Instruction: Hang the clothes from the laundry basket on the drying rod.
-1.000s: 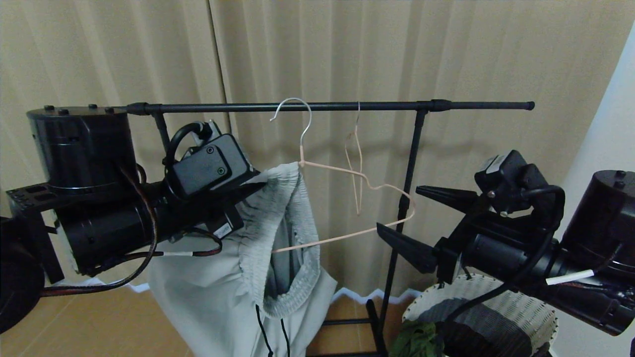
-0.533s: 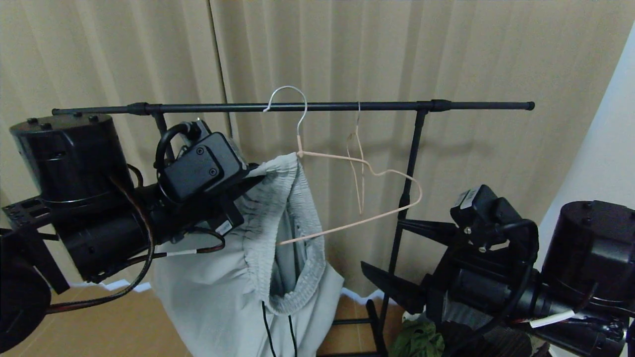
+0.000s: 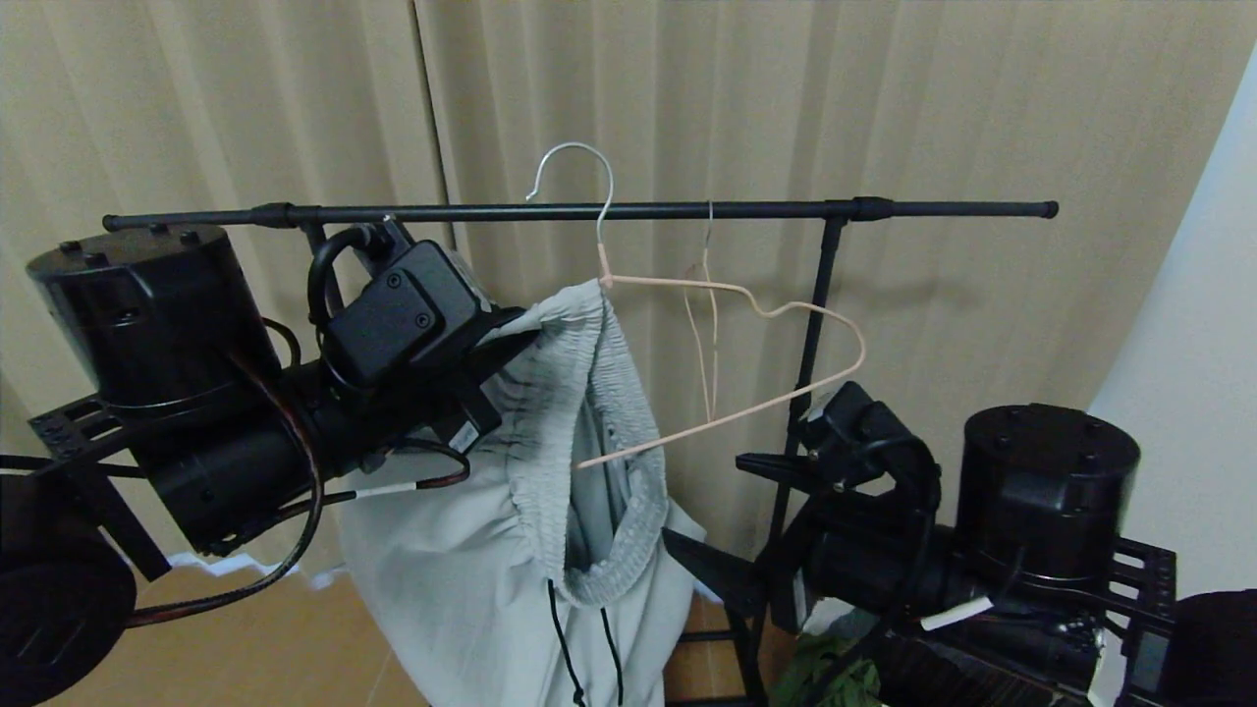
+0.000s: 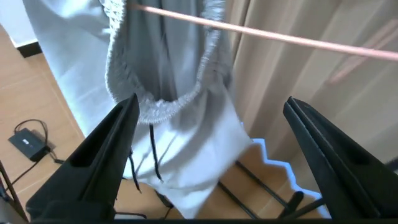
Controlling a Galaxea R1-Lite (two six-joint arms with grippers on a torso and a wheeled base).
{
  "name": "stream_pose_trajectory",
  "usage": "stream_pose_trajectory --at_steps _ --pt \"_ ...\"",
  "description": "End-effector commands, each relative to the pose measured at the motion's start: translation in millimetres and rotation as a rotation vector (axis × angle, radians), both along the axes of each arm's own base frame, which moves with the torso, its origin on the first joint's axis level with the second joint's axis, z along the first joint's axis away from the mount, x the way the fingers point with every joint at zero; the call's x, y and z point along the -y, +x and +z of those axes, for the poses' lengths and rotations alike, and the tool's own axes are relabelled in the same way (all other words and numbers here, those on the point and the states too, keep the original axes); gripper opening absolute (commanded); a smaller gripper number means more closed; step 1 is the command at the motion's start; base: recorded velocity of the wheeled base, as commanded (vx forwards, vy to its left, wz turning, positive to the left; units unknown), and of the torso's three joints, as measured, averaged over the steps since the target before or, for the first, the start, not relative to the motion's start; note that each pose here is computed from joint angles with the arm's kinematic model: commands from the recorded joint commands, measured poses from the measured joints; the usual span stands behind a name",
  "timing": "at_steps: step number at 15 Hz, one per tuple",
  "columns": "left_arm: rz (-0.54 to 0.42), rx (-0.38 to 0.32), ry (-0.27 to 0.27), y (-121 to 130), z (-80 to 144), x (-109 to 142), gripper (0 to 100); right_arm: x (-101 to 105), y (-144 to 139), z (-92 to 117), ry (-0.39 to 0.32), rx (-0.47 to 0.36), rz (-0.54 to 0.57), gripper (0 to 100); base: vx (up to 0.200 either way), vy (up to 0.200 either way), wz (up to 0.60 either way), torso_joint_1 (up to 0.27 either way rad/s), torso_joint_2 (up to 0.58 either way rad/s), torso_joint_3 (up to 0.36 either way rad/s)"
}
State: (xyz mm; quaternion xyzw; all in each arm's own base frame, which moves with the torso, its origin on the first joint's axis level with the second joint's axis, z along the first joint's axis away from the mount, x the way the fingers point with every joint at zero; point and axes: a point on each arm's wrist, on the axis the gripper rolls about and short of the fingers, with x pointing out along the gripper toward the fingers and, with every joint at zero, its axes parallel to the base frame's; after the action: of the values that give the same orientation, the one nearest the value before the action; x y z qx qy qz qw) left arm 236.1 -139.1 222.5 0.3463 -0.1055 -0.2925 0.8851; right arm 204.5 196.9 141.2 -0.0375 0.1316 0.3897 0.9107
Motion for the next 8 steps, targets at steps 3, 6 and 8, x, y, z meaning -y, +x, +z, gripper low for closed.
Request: stream_pose_trajectory --at_steps 3,6,8 --pt "-0.026 0.005 -0.02 -6 4 4 0 -27 17 -20 -0.03 -0.039 -0.024 100 0.0 0.0 0.0 0.0 0.0 0.0" --pt "-0.031 0.016 -0.027 -9 8 4 0 -26 21 -25 -0.04 -0.054 -0.051 100 0.0 0.0 0.0 0.0 0.0 0.0" --pt "-0.034 0.018 -0.028 -11 9 3 0 -23 25 -26 -0.044 -0.055 -0.073 100 0.0 0.0 0.0 0.0 0.0 0.0"
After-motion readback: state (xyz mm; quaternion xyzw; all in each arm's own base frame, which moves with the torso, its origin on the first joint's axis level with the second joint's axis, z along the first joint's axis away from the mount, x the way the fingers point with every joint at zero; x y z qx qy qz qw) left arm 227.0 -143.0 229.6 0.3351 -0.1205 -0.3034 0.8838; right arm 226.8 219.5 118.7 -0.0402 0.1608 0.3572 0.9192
